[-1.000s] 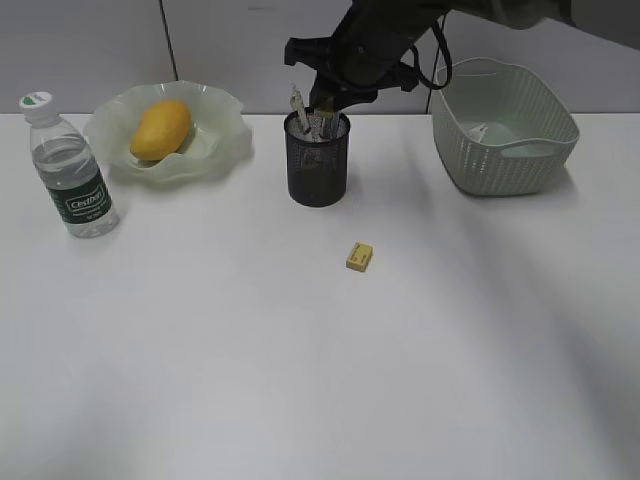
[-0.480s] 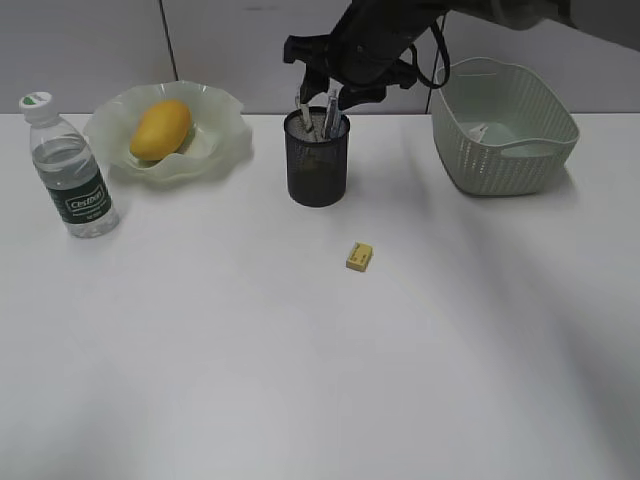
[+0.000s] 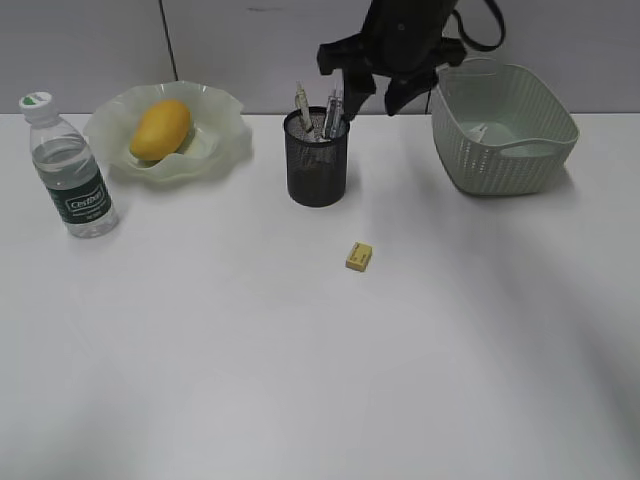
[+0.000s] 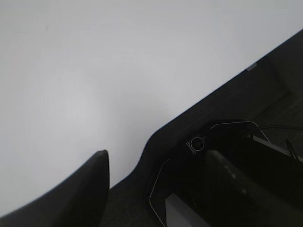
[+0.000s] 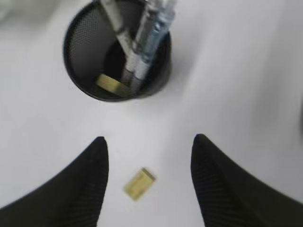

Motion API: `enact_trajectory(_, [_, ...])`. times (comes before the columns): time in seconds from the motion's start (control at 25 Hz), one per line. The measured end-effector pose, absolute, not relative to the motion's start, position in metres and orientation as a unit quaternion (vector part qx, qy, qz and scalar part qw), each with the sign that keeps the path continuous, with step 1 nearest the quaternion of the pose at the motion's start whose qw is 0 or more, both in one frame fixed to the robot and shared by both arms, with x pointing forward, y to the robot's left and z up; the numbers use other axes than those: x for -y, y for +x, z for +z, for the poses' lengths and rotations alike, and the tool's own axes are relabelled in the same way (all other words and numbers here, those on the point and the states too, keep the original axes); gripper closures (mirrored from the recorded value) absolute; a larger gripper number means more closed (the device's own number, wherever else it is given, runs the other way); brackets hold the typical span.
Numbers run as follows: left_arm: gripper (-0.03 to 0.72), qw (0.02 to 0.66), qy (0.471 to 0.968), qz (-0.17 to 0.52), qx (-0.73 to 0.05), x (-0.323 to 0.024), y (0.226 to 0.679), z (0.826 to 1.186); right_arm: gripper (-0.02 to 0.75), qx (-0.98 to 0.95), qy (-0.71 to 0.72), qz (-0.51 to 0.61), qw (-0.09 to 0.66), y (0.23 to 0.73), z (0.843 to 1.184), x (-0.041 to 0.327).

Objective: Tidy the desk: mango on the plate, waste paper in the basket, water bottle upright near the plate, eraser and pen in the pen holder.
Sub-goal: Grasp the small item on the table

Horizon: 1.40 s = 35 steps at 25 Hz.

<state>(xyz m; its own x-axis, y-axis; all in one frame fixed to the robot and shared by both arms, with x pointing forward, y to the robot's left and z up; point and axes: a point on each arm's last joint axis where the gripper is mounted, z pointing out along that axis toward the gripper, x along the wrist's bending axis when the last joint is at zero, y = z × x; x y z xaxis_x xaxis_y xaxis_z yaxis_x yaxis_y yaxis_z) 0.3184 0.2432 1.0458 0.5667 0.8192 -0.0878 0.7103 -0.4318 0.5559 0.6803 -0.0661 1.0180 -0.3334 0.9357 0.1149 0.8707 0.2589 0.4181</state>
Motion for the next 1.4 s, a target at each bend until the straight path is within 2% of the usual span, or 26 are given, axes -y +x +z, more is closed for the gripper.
enact_trajectory(0.2, [0.209, 0.278, 0.84, 0.098, -0.455, -0.243, 0.318, 1.046, 0.291, -0.821, 0.544, 0.149, 0.092, 0.67, 1.03, 0.078])
enact_trajectory(0.6, [0.211, 0.278, 0.84, 0.098, -0.455, -0.243, 0.318, 1.046, 0.291, -0.836, 0.513, 0.161, 0.11, 0.63, 1.082, 0.099])
enact_trajectory(0.76, [0.211, 0.278, 0.84, 0.098, -0.455, -0.243, 0.318, 1.046, 0.291, -0.844, 0.51, 0.136, 0.09, 0.597, 1.081, 0.115])
enact_trajectory(1.12, [0.214, 0.278, 0.84, 0.098, -0.455, -0.243, 0.318, 1.046, 0.291, -0.849, 0.514, 0.104, 0.064, 0.496, 1.035, 0.166])
enact_trajectory(1.4, [0.214, 0.316, 0.826, 0.119, -0.452, -0.24, 0.324, 1.051, 0.291, -0.836, 0.528, 0.13, 0.071, 0.431, 1.037, 0.199])
